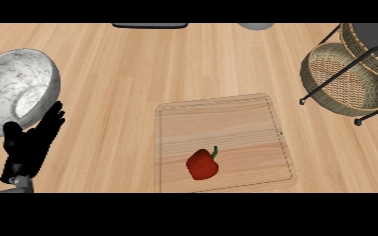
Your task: Pick the croissant from the cutting board and place it in the tiered basket
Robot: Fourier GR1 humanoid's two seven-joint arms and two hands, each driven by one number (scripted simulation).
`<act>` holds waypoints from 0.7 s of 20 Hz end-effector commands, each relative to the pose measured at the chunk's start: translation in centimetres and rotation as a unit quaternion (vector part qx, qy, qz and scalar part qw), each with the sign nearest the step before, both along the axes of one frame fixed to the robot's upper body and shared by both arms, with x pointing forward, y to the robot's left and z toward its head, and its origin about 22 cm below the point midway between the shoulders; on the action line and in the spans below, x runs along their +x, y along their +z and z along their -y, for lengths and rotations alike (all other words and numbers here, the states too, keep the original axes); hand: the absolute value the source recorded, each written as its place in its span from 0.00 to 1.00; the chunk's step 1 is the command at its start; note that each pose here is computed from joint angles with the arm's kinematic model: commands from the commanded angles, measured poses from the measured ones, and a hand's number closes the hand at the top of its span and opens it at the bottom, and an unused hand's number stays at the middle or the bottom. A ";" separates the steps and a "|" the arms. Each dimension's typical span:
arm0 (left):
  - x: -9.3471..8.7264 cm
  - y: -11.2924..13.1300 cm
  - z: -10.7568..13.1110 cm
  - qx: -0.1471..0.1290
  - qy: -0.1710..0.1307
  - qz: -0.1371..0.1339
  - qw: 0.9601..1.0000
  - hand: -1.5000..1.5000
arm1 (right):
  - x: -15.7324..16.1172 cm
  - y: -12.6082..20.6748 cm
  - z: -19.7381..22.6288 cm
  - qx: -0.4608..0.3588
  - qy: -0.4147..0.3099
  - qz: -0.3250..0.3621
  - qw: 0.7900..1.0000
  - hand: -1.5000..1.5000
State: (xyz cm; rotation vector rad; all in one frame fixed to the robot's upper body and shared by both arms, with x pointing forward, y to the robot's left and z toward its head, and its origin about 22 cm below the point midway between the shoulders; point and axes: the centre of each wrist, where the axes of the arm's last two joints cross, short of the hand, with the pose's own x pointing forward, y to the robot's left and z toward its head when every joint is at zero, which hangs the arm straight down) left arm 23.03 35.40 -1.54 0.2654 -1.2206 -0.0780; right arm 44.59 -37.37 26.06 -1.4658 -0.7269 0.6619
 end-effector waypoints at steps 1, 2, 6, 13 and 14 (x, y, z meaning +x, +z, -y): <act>0.2 -0.3 -0.8 0.001 0.000 -0.011 1.000 0.50 | 0.1 1.9 -0.8 0.014 0.012 0.052 0.998 0.00; 0.1 0.1 -0.6 0.003 0.006 -0.013 1.000 0.50 | -0.2 2.5 -0.5 0.025 0.014 0.089 0.996 0.00; -0.8 -0.3 -0.4 0.000 0.002 -0.015 1.000 0.50 | -1.3 5.4 0.4 0.055 -0.005 0.203 0.978 0.00; -2.7 -0.8 -2.7 -0.003 0.026 -0.022 0.999 0.50 | -5.2 8.6 6.3 0.186 -0.104 0.274 0.938 0.00; -1.9 -0.9 -0.9 0.000 0.027 -0.018 0.999 0.50 | -6.0 10.2 6.7 0.217 -0.097 0.280 0.930 0.00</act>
